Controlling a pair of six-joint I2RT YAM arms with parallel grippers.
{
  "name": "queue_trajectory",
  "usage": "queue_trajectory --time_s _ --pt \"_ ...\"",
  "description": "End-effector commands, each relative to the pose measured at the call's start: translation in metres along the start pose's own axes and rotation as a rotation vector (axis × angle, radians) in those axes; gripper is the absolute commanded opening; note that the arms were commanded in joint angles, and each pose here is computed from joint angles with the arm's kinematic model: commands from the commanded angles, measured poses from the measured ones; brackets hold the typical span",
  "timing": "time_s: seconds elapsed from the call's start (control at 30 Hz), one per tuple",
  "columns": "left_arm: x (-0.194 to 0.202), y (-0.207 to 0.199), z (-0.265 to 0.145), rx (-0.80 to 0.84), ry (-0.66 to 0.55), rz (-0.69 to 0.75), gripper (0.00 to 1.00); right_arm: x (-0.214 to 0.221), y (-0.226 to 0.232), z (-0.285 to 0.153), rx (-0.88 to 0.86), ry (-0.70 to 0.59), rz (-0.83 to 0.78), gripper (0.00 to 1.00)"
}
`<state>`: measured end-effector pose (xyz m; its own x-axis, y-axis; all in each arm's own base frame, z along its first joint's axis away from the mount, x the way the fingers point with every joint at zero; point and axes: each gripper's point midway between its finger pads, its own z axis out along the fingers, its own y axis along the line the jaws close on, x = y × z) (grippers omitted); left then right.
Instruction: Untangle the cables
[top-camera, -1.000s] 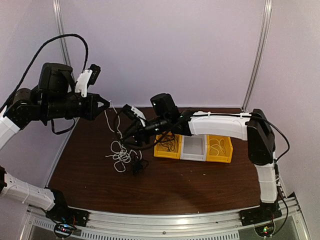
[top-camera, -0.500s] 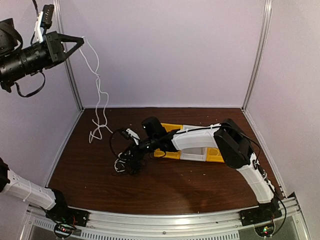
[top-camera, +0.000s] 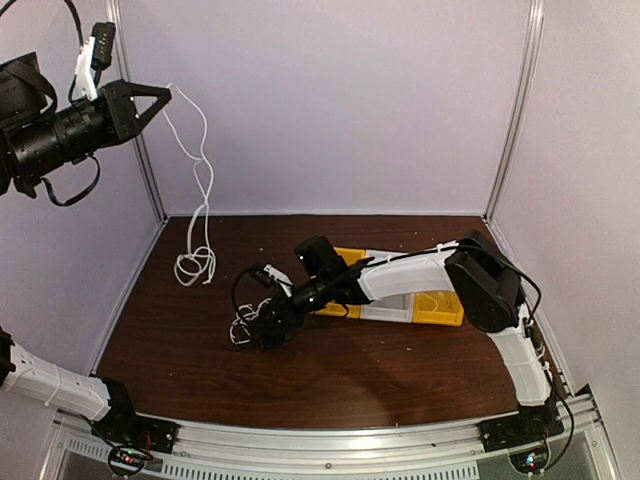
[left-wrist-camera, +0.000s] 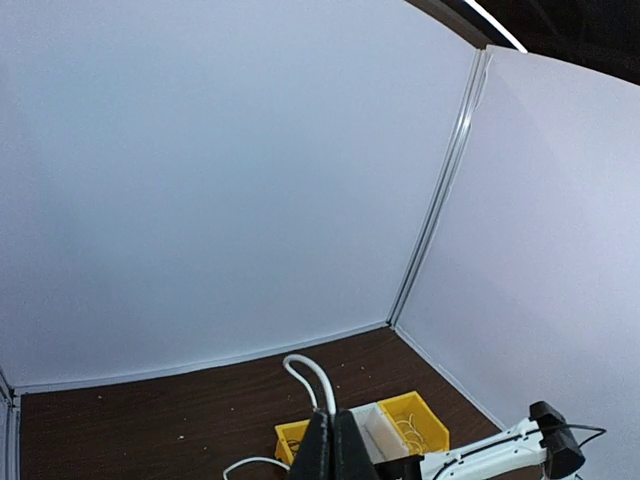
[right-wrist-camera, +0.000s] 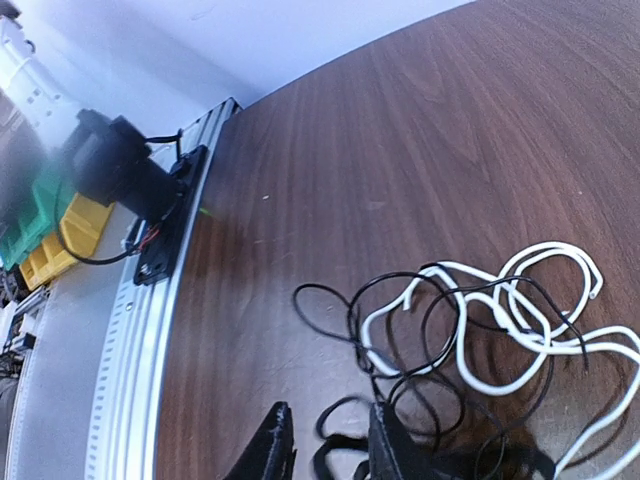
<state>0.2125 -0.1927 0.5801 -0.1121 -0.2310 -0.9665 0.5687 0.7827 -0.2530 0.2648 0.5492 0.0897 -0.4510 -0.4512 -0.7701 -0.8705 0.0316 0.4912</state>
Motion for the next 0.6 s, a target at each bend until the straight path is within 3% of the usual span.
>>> queue_trajectory --time_s 0.0,0.2,0.37,0.57 --pt "0.029 0.001 0.016 -0.006 0.036 0.025 0.00 -0.055 0.048 -0.072 -0.036 -0.070 -0.175 0.31" --pt "0.066 0.001 0.027 0.012 0.106 0.043 0.00 -0.053 0.067 -0.140 0.053 -0.044 -0.332 0.41" --pt "0.086 0.000 0.036 0.022 0.138 0.048 0.00 -0.054 0.084 -0.159 0.084 -0.031 -0.392 0.45" --pt "0.094 -0.006 0.046 0.043 0.153 0.045 0.00 -0.085 0.091 -0.173 0.138 -0.106 -0.408 0.49"
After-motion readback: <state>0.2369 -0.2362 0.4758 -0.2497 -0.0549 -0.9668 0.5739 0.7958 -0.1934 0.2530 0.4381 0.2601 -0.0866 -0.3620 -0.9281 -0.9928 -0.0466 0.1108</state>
